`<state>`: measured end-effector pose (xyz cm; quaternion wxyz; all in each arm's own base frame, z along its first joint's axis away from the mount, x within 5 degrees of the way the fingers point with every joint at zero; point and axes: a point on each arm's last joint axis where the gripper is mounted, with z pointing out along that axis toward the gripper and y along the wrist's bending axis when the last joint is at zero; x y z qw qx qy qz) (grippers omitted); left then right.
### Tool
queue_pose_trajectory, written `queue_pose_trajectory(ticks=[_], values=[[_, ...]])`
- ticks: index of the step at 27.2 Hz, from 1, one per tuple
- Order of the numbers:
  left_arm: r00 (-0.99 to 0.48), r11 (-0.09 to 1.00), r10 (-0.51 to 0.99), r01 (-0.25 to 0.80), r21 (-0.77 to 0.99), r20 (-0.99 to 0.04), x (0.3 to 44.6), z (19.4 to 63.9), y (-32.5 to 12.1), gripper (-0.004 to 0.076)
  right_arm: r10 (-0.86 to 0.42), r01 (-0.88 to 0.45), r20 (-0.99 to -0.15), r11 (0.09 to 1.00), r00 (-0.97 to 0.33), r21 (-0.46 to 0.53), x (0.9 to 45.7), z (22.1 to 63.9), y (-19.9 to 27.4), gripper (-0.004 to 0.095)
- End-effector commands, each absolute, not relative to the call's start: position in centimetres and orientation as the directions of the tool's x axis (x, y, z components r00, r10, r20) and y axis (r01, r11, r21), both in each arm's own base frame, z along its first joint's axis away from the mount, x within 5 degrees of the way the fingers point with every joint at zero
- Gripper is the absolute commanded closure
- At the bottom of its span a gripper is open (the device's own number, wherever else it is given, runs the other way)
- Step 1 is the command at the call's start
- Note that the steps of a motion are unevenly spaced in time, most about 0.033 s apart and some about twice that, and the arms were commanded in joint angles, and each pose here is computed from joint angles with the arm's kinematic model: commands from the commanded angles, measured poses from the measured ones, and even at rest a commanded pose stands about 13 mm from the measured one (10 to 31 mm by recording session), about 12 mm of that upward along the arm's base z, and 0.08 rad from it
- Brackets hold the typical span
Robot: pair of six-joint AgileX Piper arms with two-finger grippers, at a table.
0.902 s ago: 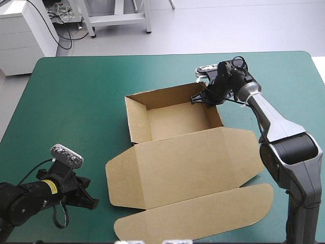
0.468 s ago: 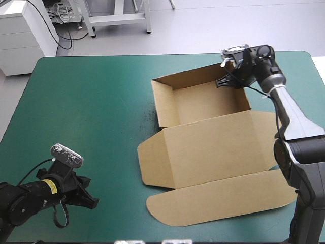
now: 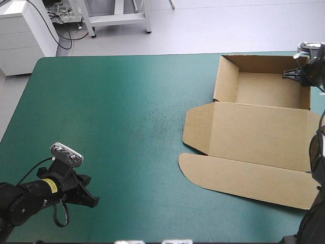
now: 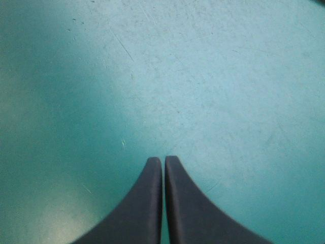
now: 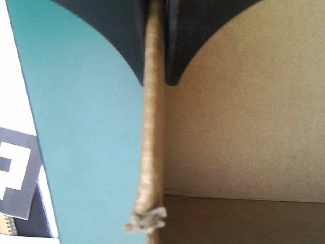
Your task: Fold the box
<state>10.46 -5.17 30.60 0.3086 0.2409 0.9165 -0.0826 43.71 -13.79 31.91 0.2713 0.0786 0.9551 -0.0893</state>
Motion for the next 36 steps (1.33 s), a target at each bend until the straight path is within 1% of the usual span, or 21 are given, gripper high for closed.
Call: queue_pose_trajectory(ticks=[1, 5, 8, 10, 11, 14, 16, 17, 19, 21, 24, 27, 28, 30, 31, 32, 33, 34, 36], values=[[-0.651, 0.872, 0.360, 0.490, -0.008, -0.668, 10.8, 31.8, -5.4, 0.0731, 0.135, 0.269, -0.654, 0.957, -0.745, -0.109, 41.9, 36.1, -16.0, 0.0929], [-0.651, 0.872, 0.360, 0.490, -0.008, -0.668, 10.8, 31.8, -5.4, 0.0731, 0.166, 0.292, -0.640, 0.952, -0.750, -0.096, 41.6, 35.3, -17.7, 0.0903], [-0.652, 0.872, 0.361, 0.490, -0.008, -0.667, 10.7, 31.8, -5.4, 0.0731, 0.186, 0.297, -0.619, 0.951, -0.763, -0.080, 41.7, 34.2, -18.6, 0.0814], [-0.654, 0.871, 0.361, 0.490, -0.008, -0.665, 10.7, 31.7, -5.4, 0.0731, 0.198, 0.304, -0.609, 0.950, -0.768, -0.074, 41.7, 33.7, -19.0, 0.0703], [-0.655, 0.871, 0.362, 0.490, -0.008, -0.663, 10.7, 31.7, -5.4, 0.0731, 0.202, 0.305, -0.605, 0.950, -0.770, -0.071, 41.8, 33.5, -19.1, 0.0628], [-0.656, 0.871, 0.363, 0.491, -0.009, -0.662, 10.7, 31.7, -5.4, 0.0731, 0.201, 0.305, -0.608, 0.950, -0.768, -0.072, 41.9, 33.4, -19.1, 0.0356], [-0.656, 0.871, 0.363, 0.491, -0.009, -0.662, 10.7, 31.7, -5.4, 0.0731, 0.199, 0.305, -0.614, 0.949, -0.764, -0.073, 41.9, 33.6, -19.1, 0.0209], [-0.656, 0.871, 0.363, 0.491, -0.009, -0.662, 10.7, 31.7, -5.4, 0.0731, 0.202, 0.309, -0.617, 0.949, -0.761, -0.071, 41.9, 33.7, -19.1, 0.0152], [-0.656, 0.871, 0.363, 0.491, -0.009, -0.662, 10.7, 31.7, -5.4, 0.0731, 0.200, 0.309, -0.623, 0.948, -0.757, -0.071, 41.8, 34.2, -19.1, 0.0106], [-0.656, 0.871, 0.363, 0.491, -0.009, -0.662, 10.7, 31.7, -5.4, 0.0731, 0.204, 0.308, -0.634, 0.950, -0.746, -0.057, 41.5, 35.1, -18.8, 0.0125], [-0.658, 0.871, 0.364, 0.491, -0.009, -0.659, 10.7, 31.7, -5.4, 0.0731, 0.177, 0.282, -0.665, 0.958, -0.726, -0.053, 40.8, 37.2, -18.2, 0.0167], [-0.662, 0.872, 0.357, 0.489, -0.018, -0.659, 10.7, 31.7, -5.4, 0.0731, 0.162, 0.257, -0.693, 0.966, -0.702, -0.034, 40.0, 39.2, -17.4, 0.0260], [-0.662, 0.872, 0.357, 0.489, -0.018, -0.659, 10.7, 31.7, -5.4, 0.0731, 0.162, 0.252, -0.700, 0.967, -0.695, -0.026, 39.6, 39.8, -17.2, 0.0305], [-0.662, 0.872, 0.356, 0.489, -0.020, -0.659, 10.6, 31.7, -5.4, 0.0731, 0.169, 0.237, -0.712, 0.971, -0.681, 0.003, 39.1, 40.6, -16.6, 0.0411], [-0.662, 0.872, 0.356, 0.489, -0.020, -0.659, 10.6, 31.7, -5.4, 0.0731, 0.167, 0.199, -0.709, 0.979, -0.685, 0.038, 38.8, 41.0, -16.0, 0.0573], [-0.662, 0.872, 0.356, 0.489, -0.020, -0.659, 10.6, 31.7, -5.4, 0.0731, 0.167, 0.184, -0.705, 0.982, -0.689, 0.052, 38.8, 41.1, -15.7, 0.0668], [-0.662, 0.872, 0.356, 0.489, -0.020, -0.659, 10.6, 31.7, -5.4, 0.0731, 0.153, 0.127, -0.695, 0.988, -0.702, 0.089, 38.6, 41.2, -15.0, 0.0865], [-0.662, 0.872, 0.356, 0.489, -0.020, -0.659, 10.6, 31.7, -5.4, 0.0731, 0.151, 0.091, -0.696, 0.988, -0.702, 0.123, 38.7, 41.3, -14.5, 0.0920], [-0.661, 0.872, 0.355, 0.489, -0.020, -0.661, 10.7, 31.7, -5.4, 0.0731, 0.129, 0.063, -0.700, 0.991, -0.703, 0.119, 38.9, 41.5, -13.3, 0.0918]])
